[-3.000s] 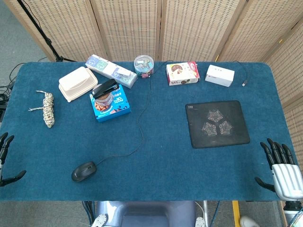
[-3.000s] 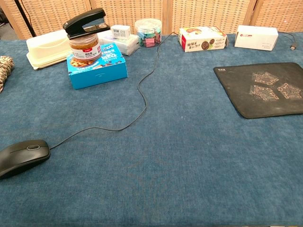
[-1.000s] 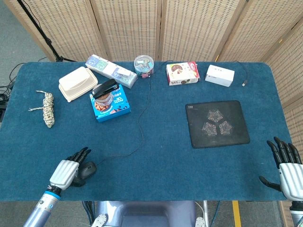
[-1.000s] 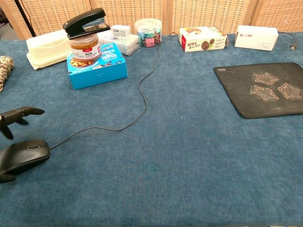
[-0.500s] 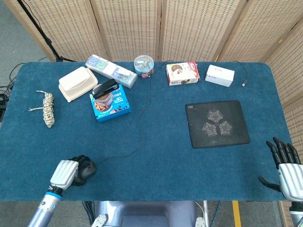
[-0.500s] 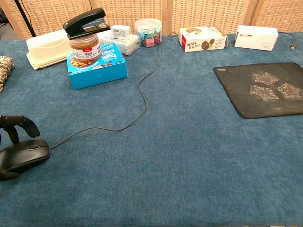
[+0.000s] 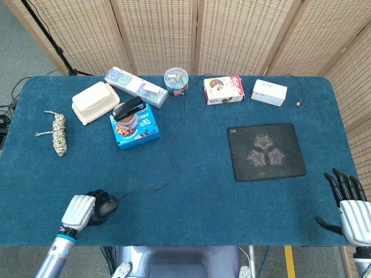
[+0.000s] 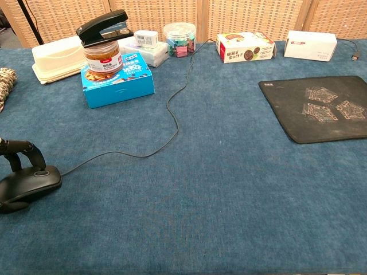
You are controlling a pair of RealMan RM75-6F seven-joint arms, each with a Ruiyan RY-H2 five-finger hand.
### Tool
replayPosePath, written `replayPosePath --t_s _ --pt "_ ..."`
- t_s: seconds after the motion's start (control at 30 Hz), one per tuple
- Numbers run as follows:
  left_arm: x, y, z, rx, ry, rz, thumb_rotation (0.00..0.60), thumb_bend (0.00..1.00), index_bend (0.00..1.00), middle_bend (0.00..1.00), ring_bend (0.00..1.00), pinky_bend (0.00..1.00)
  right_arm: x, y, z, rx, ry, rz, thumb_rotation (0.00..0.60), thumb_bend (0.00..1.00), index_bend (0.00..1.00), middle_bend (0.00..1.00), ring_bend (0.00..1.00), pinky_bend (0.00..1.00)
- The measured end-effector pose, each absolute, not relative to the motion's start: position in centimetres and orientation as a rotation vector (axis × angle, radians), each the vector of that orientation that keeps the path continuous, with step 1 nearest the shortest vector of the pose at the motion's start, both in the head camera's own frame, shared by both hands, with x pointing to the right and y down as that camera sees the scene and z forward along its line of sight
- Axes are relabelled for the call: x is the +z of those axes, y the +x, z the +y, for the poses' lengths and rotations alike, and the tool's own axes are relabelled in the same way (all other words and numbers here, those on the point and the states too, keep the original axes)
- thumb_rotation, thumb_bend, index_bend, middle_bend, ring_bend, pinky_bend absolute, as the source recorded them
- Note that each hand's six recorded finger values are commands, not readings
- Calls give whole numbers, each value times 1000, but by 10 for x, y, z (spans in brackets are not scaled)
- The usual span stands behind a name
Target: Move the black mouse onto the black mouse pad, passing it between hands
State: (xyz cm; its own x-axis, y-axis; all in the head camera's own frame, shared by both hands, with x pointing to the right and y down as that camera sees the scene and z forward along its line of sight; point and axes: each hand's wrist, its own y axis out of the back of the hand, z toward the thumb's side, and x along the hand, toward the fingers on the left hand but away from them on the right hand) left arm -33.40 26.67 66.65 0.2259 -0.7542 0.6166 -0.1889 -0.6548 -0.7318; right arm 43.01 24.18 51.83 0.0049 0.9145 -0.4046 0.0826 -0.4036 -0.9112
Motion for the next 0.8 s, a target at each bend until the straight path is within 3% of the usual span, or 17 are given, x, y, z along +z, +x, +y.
replayPosePath --t_s 0.43,0.8 --pt "660 -327 259 -1339 -1991 909 600 312 420 403 458 667 520 429 242 1482 -1581 -1052 600 0 0 0 0 0" --pt "629 -273 219 -991 -1925 783 600 285 420 403 453 667 519 431 242 1483 -1585 -1061 600 0 0 0 0 0"
